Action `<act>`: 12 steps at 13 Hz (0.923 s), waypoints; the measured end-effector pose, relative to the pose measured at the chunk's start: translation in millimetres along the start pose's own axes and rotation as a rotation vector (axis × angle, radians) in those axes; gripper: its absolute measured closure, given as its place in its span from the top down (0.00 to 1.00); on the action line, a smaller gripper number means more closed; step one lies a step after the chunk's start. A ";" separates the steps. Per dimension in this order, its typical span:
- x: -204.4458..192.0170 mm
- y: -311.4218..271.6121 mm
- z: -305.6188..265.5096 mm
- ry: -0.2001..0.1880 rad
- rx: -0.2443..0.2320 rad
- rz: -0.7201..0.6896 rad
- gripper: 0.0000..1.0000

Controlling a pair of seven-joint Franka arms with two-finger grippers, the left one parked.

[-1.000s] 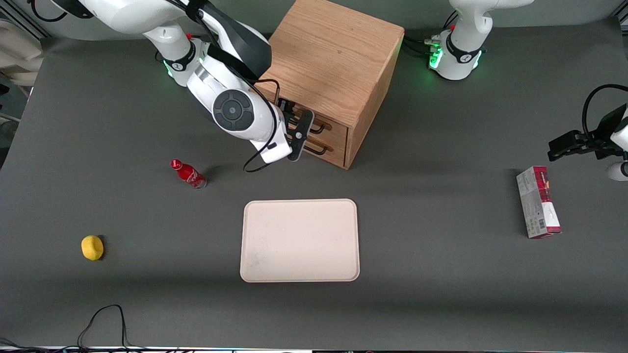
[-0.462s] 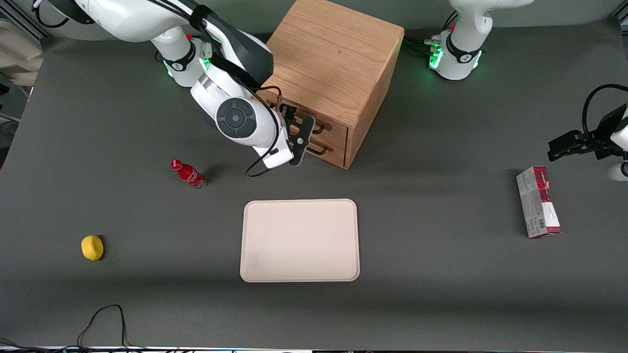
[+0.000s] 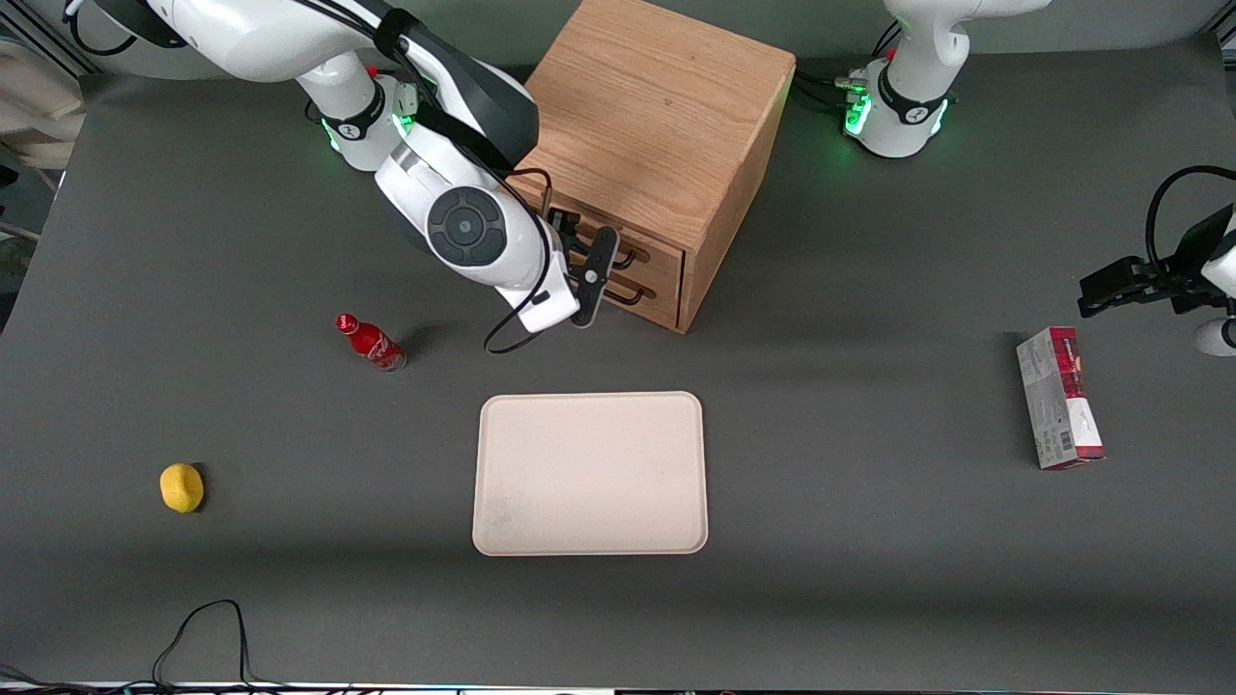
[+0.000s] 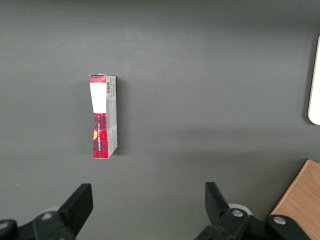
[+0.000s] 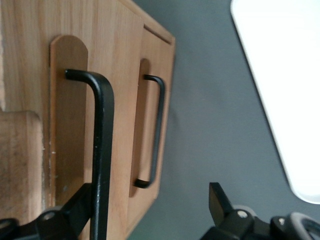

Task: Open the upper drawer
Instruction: 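Pull the upper drawer outward by its handle with the right gripper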

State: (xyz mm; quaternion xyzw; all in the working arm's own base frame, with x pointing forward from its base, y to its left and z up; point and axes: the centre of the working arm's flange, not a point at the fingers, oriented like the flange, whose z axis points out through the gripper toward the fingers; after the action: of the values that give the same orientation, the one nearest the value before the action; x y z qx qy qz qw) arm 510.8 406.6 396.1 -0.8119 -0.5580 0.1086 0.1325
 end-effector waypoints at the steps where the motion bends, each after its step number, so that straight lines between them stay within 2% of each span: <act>1: -3.8 10.7 -0.3 0.002 -0.009 -0.002 1.00; 4: -16.5 39.8 -2.7 0.012 -0.020 0.006 1.00; 9: -34.8 80.6 -30.6 0.055 -0.062 0.044 1.00; 12: -42.1 101.4 -40.5 0.064 -0.095 0.068 1.00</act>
State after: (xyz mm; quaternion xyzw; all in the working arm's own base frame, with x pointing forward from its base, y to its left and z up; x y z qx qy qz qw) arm 598.1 328.8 401.3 -0.8389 -0.5300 0.0604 0.1081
